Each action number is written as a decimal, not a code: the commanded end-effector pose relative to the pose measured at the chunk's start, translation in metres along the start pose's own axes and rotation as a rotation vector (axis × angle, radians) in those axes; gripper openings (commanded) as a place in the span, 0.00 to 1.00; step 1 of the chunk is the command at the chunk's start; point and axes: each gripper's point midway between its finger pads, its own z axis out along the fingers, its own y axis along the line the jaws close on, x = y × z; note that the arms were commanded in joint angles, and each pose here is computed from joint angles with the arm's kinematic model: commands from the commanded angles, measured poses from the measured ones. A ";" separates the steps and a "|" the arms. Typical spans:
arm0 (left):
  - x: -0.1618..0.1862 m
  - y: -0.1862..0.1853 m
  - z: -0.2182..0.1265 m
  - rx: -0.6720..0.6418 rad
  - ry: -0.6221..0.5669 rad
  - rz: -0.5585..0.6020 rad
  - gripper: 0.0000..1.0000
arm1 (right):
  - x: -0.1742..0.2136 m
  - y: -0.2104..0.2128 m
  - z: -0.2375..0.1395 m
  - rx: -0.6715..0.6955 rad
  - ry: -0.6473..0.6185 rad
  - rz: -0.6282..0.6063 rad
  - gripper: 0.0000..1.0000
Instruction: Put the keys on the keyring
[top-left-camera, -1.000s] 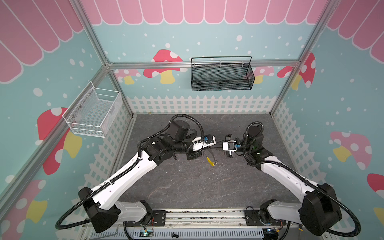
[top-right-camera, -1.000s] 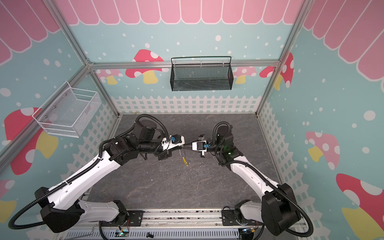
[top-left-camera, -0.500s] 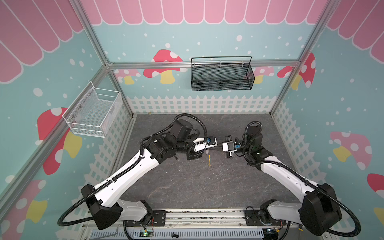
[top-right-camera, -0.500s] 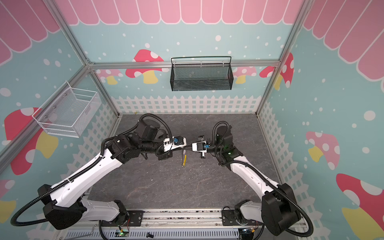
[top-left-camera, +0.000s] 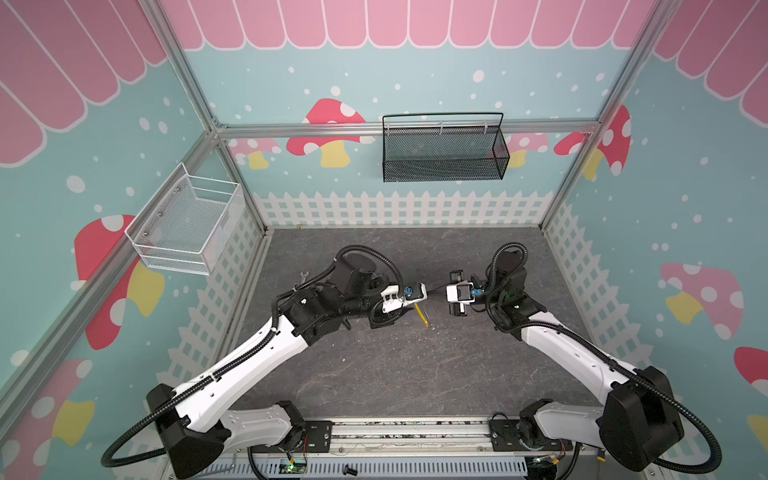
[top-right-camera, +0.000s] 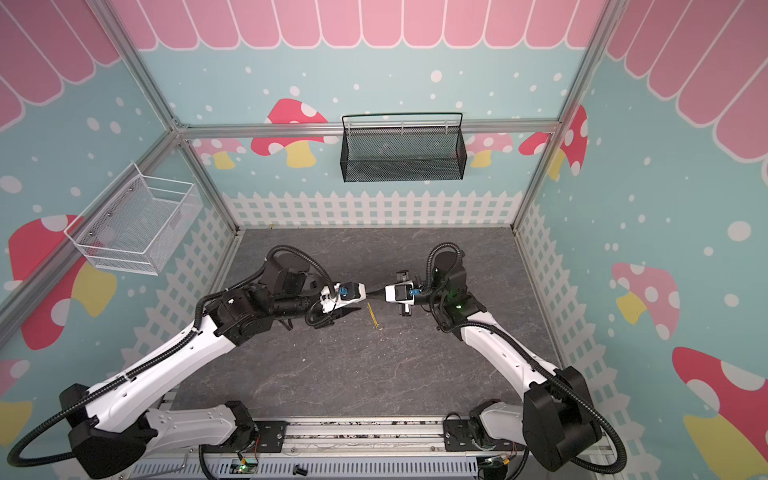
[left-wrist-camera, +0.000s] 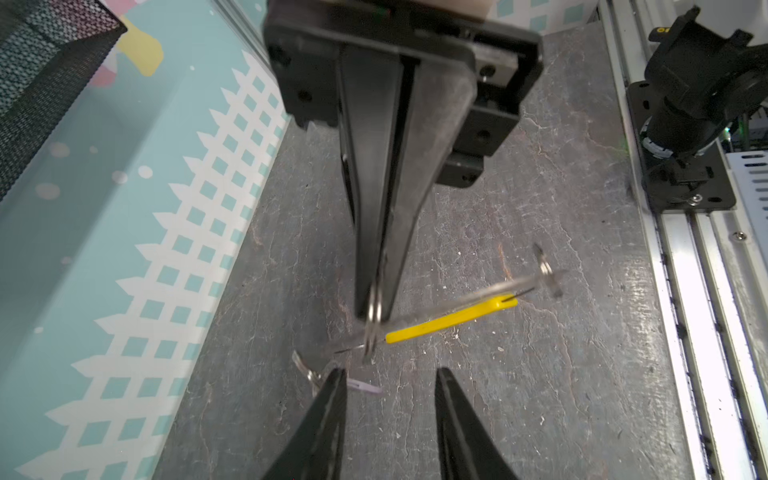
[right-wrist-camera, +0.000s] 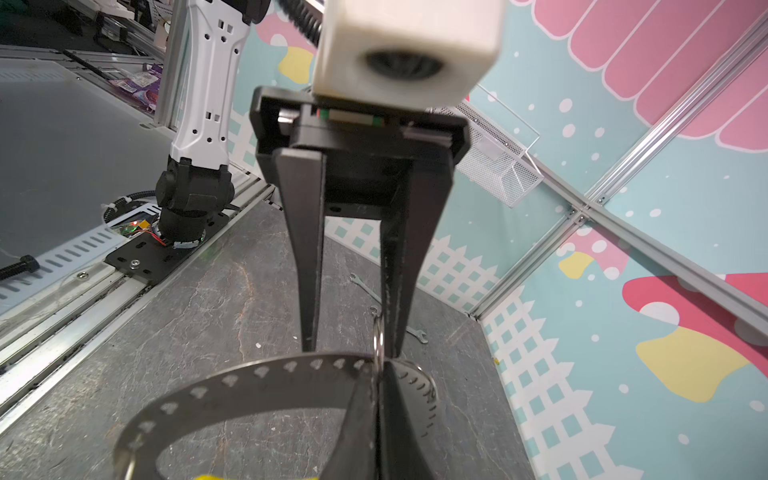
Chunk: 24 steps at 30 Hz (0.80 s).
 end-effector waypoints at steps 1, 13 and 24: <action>-0.020 0.021 -0.017 -0.104 -0.190 -0.074 0.34 | -0.017 -0.004 0.001 -0.011 -0.055 -0.044 0.00; -0.024 0.016 -0.016 -0.099 -0.430 -0.176 0.24 | -0.020 -0.012 0.005 -0.021 -0.094 -0.005 0.00; -0.017 0.027 -0.004 -0.129 -0.398 -0.225 0.24 | -0.011 -0.022 0.007 0.060 -0.083 -0.020 0.00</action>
